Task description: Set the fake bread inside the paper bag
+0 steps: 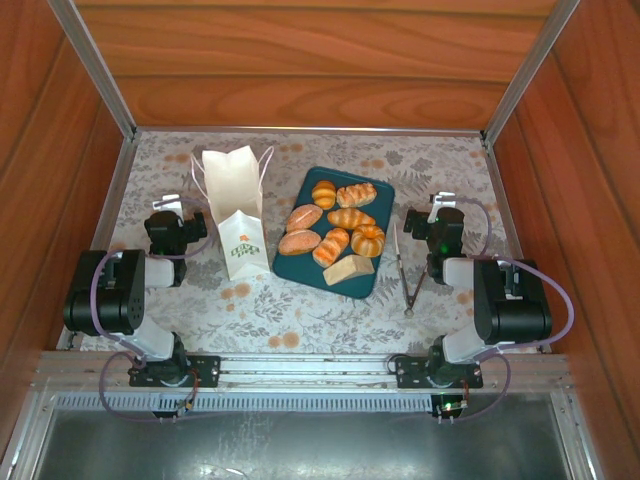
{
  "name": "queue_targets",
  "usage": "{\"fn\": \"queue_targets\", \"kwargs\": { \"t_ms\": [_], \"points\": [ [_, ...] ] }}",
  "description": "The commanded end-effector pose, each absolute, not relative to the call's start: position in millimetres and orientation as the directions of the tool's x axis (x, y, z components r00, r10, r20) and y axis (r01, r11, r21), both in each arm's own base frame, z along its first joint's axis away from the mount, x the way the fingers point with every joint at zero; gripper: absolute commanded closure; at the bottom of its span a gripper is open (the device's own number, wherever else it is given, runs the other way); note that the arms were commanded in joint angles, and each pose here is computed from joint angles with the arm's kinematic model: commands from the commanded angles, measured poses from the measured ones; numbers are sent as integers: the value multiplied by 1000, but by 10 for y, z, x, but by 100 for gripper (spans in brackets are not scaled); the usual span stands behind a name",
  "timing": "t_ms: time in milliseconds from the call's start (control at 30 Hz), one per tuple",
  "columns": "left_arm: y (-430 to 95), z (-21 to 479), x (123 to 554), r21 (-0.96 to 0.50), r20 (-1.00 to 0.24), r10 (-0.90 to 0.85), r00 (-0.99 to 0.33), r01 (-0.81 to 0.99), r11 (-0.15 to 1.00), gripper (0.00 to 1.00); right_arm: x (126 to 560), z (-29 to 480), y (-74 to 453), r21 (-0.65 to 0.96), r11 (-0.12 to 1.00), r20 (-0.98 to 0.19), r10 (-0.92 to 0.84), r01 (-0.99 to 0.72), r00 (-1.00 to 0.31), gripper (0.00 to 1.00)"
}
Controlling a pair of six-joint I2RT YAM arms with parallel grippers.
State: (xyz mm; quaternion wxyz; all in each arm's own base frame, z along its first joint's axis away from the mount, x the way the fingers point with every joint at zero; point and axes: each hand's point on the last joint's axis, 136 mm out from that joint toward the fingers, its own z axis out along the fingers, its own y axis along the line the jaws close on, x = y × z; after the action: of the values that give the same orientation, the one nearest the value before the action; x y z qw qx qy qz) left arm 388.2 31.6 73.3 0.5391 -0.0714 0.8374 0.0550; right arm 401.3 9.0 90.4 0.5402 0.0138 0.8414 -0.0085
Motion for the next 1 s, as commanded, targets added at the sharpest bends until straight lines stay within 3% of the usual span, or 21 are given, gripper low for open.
{"fn": "queue_targets", "kwargs": {
  "t_ms": [0,167,300,467,567,667,833,967],
  "points": [
    [381,1002,3815,-6,-943,-80,-324,-224,975,0,3969,1147,51,-1,999,-924,13,37,-381,0],
    [812,1152,3581,-62,-954,-188,-233,-459,886,0,3888,1407,-43,17,995,-932,51,99,-359,0],
    [833,1256,3549,-67,-954,-195,-226,-472,879,0,3850,1557,-107,103,981,-912,160,167,-377,0],
    [975,1547,3372,-118,-942,-274,-192,-575,810,0,3754,1770,-277,296,872,-809,446,390,-383,0],
    [922,1739,3281,-178,-925,-333,-183,-565,805,0,3780,1933,-51,303,916,-777,396,262,-489,0],
    [857,1907,3161,-245,-905,-391,-167,-548,800,0,3745,2022,105,368,907,-748,419,204,-515,0],
    [714,2163,2943,-272,-850,-458,-260,-528,805,0,3518,2038,417,495,858,-639,468,140,-610,0],
    [562,2355,2851,-294,-812,-481,-332,-479,827,0,3257,1908,577,486,863,-544,419,134,-727,3]
  ]
}}
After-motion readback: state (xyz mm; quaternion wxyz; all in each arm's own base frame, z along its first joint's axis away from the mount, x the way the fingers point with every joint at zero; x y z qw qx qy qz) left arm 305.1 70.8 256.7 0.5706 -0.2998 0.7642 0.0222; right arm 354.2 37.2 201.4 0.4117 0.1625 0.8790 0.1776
